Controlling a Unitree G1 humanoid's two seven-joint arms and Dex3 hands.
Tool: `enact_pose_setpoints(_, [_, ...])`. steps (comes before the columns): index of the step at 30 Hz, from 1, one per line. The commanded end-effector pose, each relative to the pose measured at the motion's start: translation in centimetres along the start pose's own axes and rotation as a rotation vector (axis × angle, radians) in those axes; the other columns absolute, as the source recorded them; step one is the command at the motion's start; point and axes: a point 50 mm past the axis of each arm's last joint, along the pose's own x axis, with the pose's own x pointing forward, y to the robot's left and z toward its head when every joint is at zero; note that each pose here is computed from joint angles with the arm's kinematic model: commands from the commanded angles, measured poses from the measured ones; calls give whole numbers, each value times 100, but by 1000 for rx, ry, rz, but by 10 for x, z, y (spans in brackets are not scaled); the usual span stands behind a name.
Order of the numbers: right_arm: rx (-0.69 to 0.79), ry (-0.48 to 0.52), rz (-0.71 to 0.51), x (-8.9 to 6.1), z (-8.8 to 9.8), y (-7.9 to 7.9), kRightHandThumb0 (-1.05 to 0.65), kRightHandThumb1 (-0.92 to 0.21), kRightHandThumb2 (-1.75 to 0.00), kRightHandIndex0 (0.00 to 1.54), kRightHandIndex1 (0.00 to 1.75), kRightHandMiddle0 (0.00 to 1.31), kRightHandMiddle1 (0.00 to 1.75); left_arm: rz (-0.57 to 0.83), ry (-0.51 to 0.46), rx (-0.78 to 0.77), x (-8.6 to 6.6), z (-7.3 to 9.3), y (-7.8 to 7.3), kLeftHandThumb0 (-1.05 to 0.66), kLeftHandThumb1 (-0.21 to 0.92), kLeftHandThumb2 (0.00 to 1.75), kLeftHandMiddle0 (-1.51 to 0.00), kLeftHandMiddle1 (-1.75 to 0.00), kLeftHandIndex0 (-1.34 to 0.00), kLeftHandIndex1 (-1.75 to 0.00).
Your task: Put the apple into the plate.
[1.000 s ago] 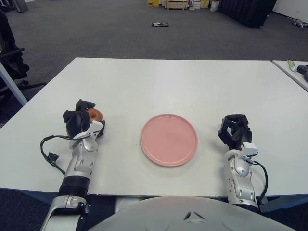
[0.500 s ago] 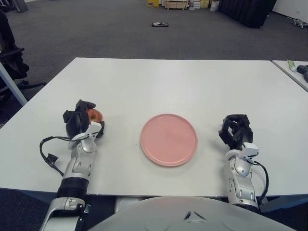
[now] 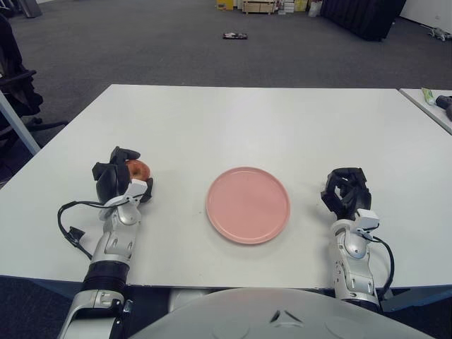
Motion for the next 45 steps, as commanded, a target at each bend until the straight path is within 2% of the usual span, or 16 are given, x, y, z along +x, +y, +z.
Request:
enact_pose_setpoints(1, [31,-33,4,3,6,6,-39,-66,-89,59,132,35,175,-10,17,11,-2,-7,1,-3,17,154,-137,-175,-117,-175])
enact_pose_setpoints(11, [33,-24,-4,4,5,7,-38,-66,-89,58,133,35,175,4,-50,-24,-2,8,4,-3,15,157,-140,-175,-119,-175])
enact_pose_setpoints(15, [33,-21,-7,5,5,7,-38,-66,-89,58,133,35,175,9,-97,-46,-6,24,8,-4,15,158,-141,-175,-119,-175])
enact_pose_setpoints(19, [27,-24,2,5,5,8,-38,-66,-88,58,133,35,175,7,-195,-80,-17,58,14,-5,16,157,-141,-175,-119,-175])
enact_pose_setpoints(27, [25,-18,1,6,4,8,-38,-67,-87,57,132,34,175,-13,-269,-97,-25,72,18,-5,16,157,-139,-175,-119,-175])
enact_pose_setpoints(31, [13,-18,4,6,3,8,-38,-68,-87,57,132,34,175,-11,-346,-85,-28,90,19,-6,17,156,-140,-175,-119,-175])
enact_pose_setpoints(34, [11,-18,9,7,3,9,-38,-68,-86,56,132,34,175,-17,-373,-88,-30,94,19,-6,17,156,-140,-175,-119,-175])
enact_pose_setpoints(37, [11,-14,18,7,3,9,-38,-68,-86,56,132,34,175,-51,-446,-134,-39,110,21,-5,16,156,-140,-175,-119,-175])
enact_pose_setpoints(45, [-4,-8,23,8,1,10,-38,-68,-87,55,133,34,175,-89,-588,-210,-47,133,20,-5,16,156,-140,-175,-120,-175])
